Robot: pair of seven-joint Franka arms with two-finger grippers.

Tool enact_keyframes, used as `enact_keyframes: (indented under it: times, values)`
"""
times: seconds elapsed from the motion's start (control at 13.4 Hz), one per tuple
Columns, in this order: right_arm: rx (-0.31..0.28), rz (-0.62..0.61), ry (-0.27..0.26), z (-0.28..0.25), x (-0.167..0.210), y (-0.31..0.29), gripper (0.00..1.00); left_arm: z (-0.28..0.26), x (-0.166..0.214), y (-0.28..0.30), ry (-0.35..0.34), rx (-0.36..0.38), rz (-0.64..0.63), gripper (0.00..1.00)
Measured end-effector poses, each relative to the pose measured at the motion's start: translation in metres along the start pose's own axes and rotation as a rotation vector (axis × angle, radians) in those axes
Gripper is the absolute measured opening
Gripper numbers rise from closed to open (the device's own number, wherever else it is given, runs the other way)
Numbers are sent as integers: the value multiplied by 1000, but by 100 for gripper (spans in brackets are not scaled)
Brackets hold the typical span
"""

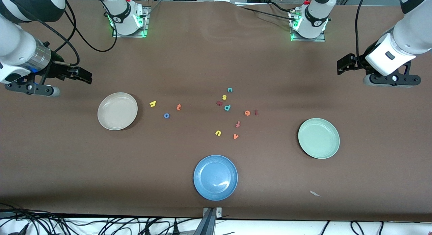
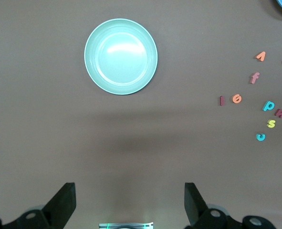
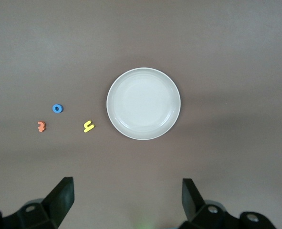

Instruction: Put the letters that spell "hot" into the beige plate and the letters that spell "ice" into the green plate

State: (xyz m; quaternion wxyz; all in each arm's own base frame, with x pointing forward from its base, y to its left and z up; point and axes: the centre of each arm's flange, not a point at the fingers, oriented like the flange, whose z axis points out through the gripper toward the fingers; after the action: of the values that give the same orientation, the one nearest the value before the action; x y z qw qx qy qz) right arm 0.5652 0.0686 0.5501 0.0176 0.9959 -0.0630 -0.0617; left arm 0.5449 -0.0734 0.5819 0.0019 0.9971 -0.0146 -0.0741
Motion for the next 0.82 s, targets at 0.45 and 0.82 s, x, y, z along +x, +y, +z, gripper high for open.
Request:
enact_keyframes:
  times: [0.45,0.82]
  values:
    - [-6,-10,-15,9,0,-6,100,0,0,4,0,1,6,100]
    - [-17,24,-34,20,1,-18,100,2,0,9,-4,2,17,100]
